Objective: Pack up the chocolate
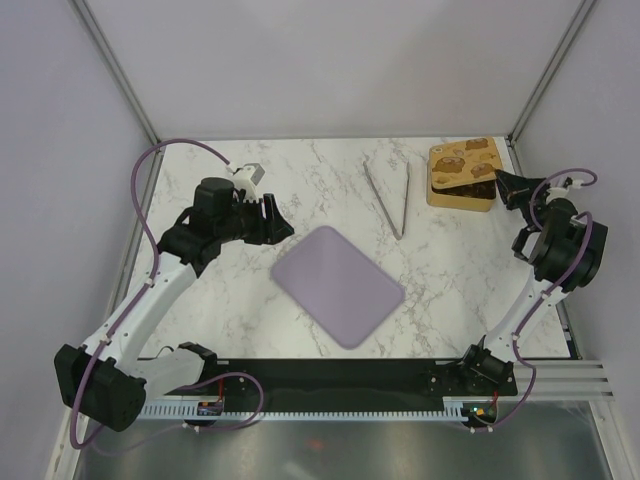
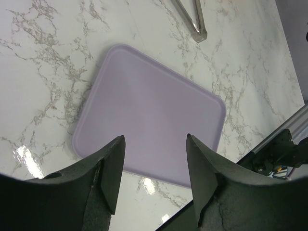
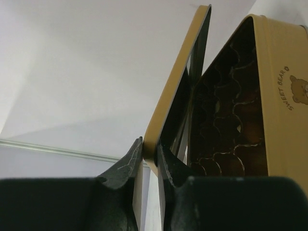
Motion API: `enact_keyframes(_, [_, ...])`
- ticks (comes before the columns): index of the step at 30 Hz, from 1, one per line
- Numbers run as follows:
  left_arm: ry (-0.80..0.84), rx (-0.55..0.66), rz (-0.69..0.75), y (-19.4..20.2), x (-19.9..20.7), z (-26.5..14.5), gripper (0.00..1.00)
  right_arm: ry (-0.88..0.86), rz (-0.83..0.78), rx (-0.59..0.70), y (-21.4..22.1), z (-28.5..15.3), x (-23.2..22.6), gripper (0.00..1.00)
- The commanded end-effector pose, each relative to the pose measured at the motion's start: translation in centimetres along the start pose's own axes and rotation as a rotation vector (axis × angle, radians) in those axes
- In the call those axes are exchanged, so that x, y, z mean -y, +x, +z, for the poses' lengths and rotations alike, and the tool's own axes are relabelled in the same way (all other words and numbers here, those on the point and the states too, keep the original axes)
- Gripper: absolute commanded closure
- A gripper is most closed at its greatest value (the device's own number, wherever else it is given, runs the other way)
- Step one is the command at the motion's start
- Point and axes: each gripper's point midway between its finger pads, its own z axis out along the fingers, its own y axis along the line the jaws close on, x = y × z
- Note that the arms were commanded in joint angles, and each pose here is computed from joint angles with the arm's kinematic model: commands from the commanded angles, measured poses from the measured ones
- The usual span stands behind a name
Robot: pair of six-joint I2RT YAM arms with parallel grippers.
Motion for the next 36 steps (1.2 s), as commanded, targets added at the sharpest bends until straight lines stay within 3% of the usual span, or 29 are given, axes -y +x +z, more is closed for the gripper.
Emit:
enact_keyframes(1, [0.043, 0.062, 0.056, -1.5, 0.9, -0.8, 0.39, -0.032, -0.056, 0.031, -0.5, -0.5, -0.6, 0.77])
enact_keyframes(7, [0.047, 0.067, 0.057, -1.6, 1.0, -0.9, 0.39, 0.008, -0.031, 0.051, -0.4, -1.4, 0.9, 0.68])
enact_keyframes(19, [0.048, 0.072, 0.056, -1.7, 1.0, -1.0, 0.39, 0.195, 0.003, 0.061, -0.3, -3.3, 5.4, 0.59])
enact_keyframes(26, [0.044, 0.075, 0.055, -1.8, 0.9, -1.1, 0.39, 0.430, -0.002, 0.040, -0.1, -5.3, 8.7, 0.58])
enact_keyframes(32, [0.042, 0.077, 0.056, -1.8, 0.9, -1.1, 0.39, 0.619, -0.077, 0.029, -0.8, -7.1, 10.1, 0.57])
enact_keyframes(36, [0.037, 0.085, 0.059, -1.9, 0.9, -1.3, 0.39, 0.648, -0.153, 0.033, -1.8, -7.3, 9.0, 0.55])
